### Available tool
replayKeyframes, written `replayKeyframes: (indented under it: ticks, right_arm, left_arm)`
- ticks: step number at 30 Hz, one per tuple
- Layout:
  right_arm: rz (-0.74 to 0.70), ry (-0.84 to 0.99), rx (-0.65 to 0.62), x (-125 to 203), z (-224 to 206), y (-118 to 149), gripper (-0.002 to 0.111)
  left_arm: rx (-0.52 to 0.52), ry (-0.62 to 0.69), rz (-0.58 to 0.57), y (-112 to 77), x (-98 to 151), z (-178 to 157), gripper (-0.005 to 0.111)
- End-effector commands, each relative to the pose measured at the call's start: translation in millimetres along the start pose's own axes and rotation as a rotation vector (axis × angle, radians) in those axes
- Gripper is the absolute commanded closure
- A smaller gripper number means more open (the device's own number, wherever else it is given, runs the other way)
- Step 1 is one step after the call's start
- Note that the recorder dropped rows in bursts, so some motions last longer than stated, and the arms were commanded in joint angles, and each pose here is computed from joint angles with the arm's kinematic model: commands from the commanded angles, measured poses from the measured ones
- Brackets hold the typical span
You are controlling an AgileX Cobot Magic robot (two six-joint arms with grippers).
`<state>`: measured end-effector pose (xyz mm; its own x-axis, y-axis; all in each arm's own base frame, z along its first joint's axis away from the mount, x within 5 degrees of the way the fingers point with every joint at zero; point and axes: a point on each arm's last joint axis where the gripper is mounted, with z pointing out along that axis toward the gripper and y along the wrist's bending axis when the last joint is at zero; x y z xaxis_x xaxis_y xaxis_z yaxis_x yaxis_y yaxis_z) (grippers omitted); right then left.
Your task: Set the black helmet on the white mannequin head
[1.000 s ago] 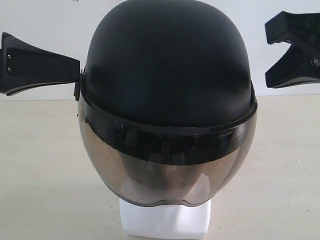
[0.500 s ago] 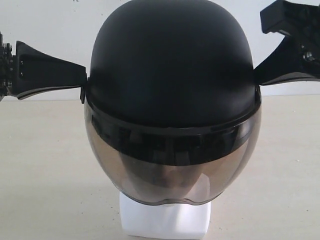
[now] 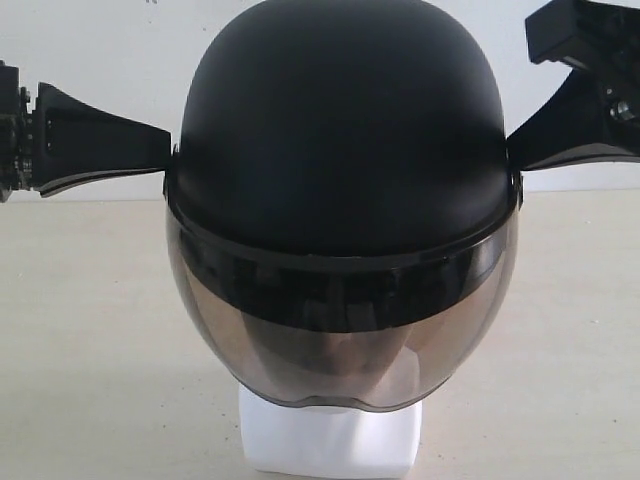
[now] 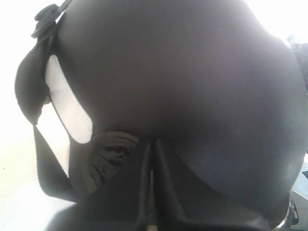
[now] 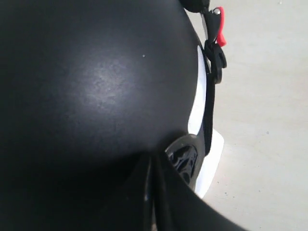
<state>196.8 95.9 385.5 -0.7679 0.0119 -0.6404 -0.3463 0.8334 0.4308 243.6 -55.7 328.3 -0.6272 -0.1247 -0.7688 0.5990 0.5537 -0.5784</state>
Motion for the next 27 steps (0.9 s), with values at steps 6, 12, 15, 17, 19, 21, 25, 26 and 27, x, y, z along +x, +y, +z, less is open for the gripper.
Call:
replayKeyframes:
  ticks: [6,12,15,17,19,21,25,26,27]
  right_arm:
    - [0.001,-0.005,-0.026,-1,-2,3,0.109]
    - [0.001,-0.003,-0.026,-1,-2,3,0.109]
    - [0.004,-0.004,-0.026,-1,-2,3,0.109]
    - [0.014,0.002,-0.025,0,-2,3,0.109]
    - [0.006,0.005,-0.018,1,-3,3,0.109]
    - [0.001,0.001,-0.006,2,-6,3,0.109]
    - [-0.023,-0.047,0.032,7,-26,5,0.109]
    - [-0.041,-0.057,0.041,10,-33,6,0.109]
    - [-0.044,-0.064,0.049,13,-39,7,0.109]
  left_arm:
    - [0.019,0.012,0.018,-4.7,-2,-1,0.102]
    - [0.020,-0.019,0.098,-20.1,-6,-10,0.102]
    - [0.023,-0.027,0.106,-24.7,-6,-13,0.102]
    - [0.024,-0.031,0.107,-27.2,-6,-15,0.102]
    - [0.028,-0.032,0.109,-29.3,-6,-16,0.102]
    - [0.028,-0.035,0.110,-30.8,-6,-16,0.102]
    - [0.076,-0.008,0.099,-34.5,-4,-17,0.102]
    - [0.096,0.003,0.085,-35.5,-3,-19,0.102]
    - [0.107,0.007,0.080,-36.8,-2,-22,0.102]
